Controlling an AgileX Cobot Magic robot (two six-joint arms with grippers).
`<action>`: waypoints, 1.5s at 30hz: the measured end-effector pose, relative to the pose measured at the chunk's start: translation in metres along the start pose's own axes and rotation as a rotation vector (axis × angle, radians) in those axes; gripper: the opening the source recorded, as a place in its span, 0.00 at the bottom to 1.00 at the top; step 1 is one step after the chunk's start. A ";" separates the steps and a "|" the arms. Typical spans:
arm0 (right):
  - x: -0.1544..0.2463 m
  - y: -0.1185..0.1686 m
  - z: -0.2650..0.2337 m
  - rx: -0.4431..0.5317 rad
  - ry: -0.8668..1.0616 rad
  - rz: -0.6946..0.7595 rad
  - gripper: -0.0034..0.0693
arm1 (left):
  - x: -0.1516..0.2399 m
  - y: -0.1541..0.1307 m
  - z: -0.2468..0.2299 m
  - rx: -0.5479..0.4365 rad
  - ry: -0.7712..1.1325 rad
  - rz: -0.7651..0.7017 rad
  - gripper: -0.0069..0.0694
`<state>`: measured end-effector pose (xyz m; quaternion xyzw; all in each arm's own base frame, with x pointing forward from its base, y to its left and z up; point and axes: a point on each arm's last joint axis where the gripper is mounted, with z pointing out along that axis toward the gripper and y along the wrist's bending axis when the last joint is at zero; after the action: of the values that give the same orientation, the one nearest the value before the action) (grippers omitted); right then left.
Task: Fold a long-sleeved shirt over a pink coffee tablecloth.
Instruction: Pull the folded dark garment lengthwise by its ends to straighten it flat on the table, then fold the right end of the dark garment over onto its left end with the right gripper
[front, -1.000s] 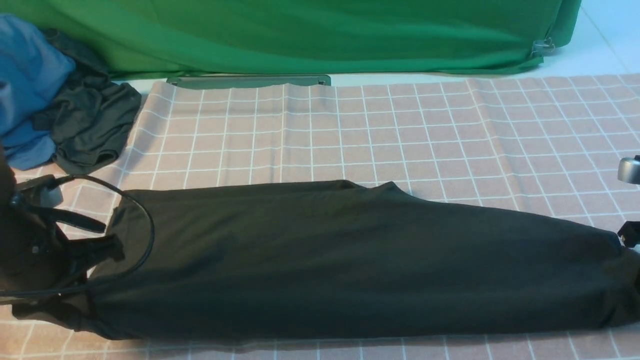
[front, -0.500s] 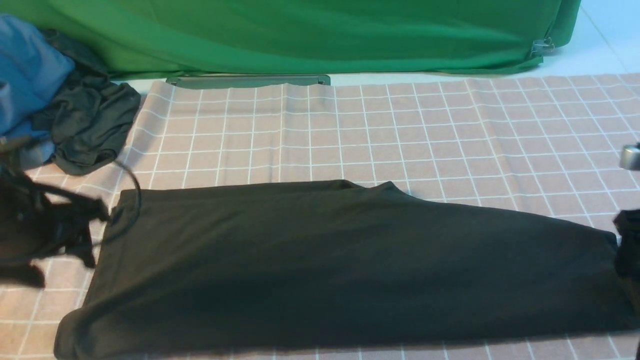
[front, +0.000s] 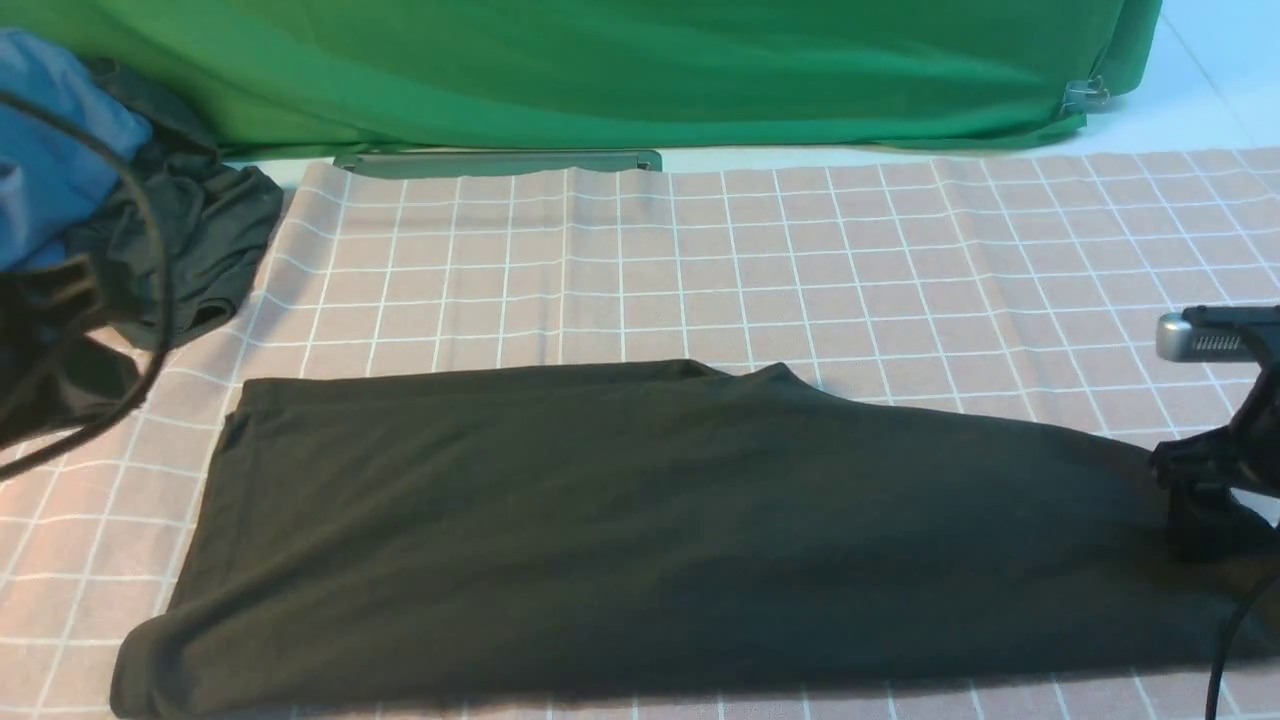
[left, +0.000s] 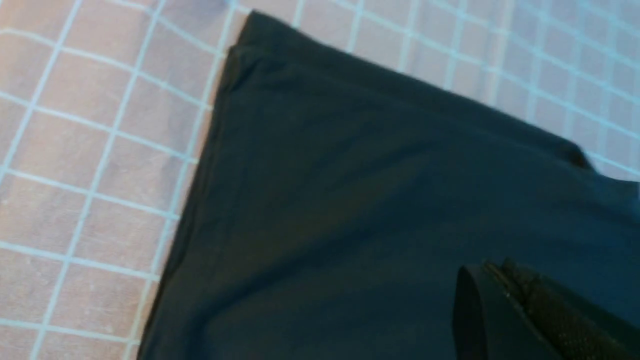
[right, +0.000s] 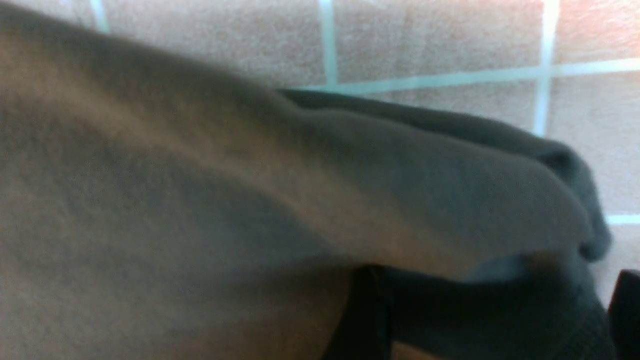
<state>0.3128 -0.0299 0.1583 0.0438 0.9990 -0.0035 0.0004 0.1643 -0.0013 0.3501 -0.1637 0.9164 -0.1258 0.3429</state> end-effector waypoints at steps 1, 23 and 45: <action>0.000 0.000 0.001 -0.003 0.002 -0.006 0.80 | 0.004 -0.001 -0.009 0.008 -0.020 0.007 0.11; -0.006 0.005 -0.112 0.046 -0.113 -0.040 0.15 | 0.024 -0.002 -0.047 0.043 -0.099 0.037 0.11; 0.027 0.282 -0.178 -0.525 -0.330 -0.452 0.15 | 0.023 -0.008 -0.047 0.118 -0.111 -0.003 0.11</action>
<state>0.3100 0.2545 0.3345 -0.1801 0.9369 0.2452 0.1719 0.1182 -0.0121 0.3743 -0.1512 0.8867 -0.1710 0.4021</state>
